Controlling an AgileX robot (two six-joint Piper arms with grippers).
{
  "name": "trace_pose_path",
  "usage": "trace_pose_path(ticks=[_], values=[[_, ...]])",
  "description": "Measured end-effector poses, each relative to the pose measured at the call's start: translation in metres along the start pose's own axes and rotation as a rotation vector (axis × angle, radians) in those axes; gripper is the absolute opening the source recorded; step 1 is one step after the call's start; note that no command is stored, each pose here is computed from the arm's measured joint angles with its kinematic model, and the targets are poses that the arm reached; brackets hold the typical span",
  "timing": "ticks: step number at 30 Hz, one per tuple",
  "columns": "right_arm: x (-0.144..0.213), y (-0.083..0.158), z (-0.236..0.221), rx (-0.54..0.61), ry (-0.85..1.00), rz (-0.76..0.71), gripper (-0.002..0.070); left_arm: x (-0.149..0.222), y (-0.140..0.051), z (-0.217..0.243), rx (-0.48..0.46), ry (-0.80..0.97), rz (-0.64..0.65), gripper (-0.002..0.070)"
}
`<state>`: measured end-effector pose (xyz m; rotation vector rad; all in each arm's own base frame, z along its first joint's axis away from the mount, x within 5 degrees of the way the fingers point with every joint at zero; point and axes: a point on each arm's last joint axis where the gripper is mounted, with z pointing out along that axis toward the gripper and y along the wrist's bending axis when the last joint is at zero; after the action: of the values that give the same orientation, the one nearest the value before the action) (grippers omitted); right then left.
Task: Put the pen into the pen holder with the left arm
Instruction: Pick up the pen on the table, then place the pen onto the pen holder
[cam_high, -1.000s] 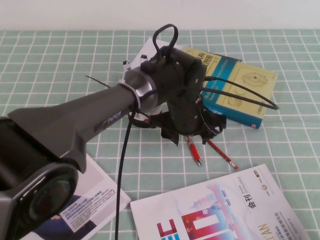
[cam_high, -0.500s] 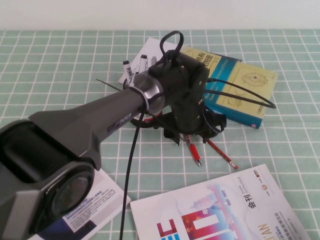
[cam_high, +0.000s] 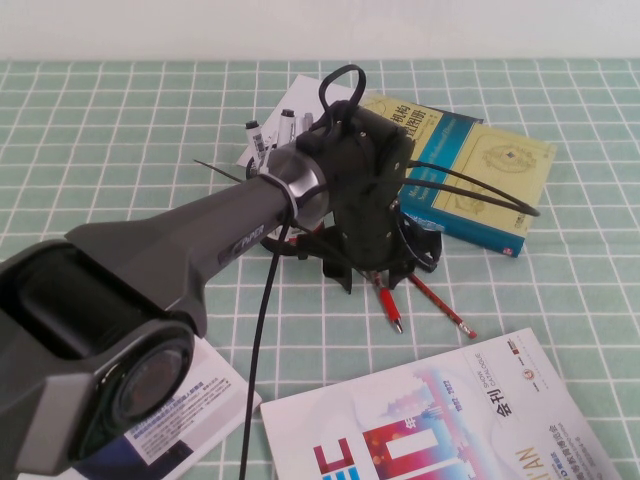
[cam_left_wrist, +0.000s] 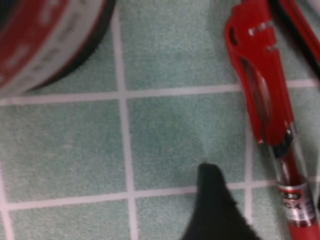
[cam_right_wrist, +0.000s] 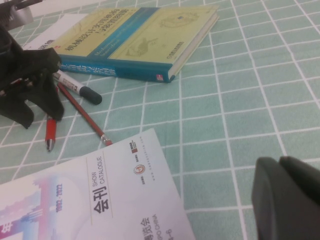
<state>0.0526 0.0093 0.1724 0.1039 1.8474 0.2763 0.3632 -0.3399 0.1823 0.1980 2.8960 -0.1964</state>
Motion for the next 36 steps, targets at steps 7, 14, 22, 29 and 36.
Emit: trace_pose_path(ticks=[7, 14, 22, 29, 36], values=[[0.0, 0.0, 0.0, 0.0, 0.0, 0.0, -0.002, -0.001, 0.003, 0.001, -0.013, 0.006, 0.041, 0.0153], [0.0, 0.0, 0.0, 0.0, 0.0, 0.0, -0.002, 0.0, 0.003, 0.002, -0.017, 0.016, 0.109, 0.0069], [0.0, 0.0, 0.0, 0.0, 0.0, 0.0, -0.002, 0.004, 0.001, -0.024, -0.008, 0.028, 0.211, 0.0069], [0.0, 0.0, 0.0, 0.0, 0.0, 0.0, -0.002, 0.019, -0.016, -0.095, 0.099, -0.221, 0.404, 0.0069], [0.0, 0.0, 0.0, 0.0, 0.0, 0.0, -0.002, 0.045, 0.006, -0.124, 0.267, -0.527, 0.437, 0.0069]])
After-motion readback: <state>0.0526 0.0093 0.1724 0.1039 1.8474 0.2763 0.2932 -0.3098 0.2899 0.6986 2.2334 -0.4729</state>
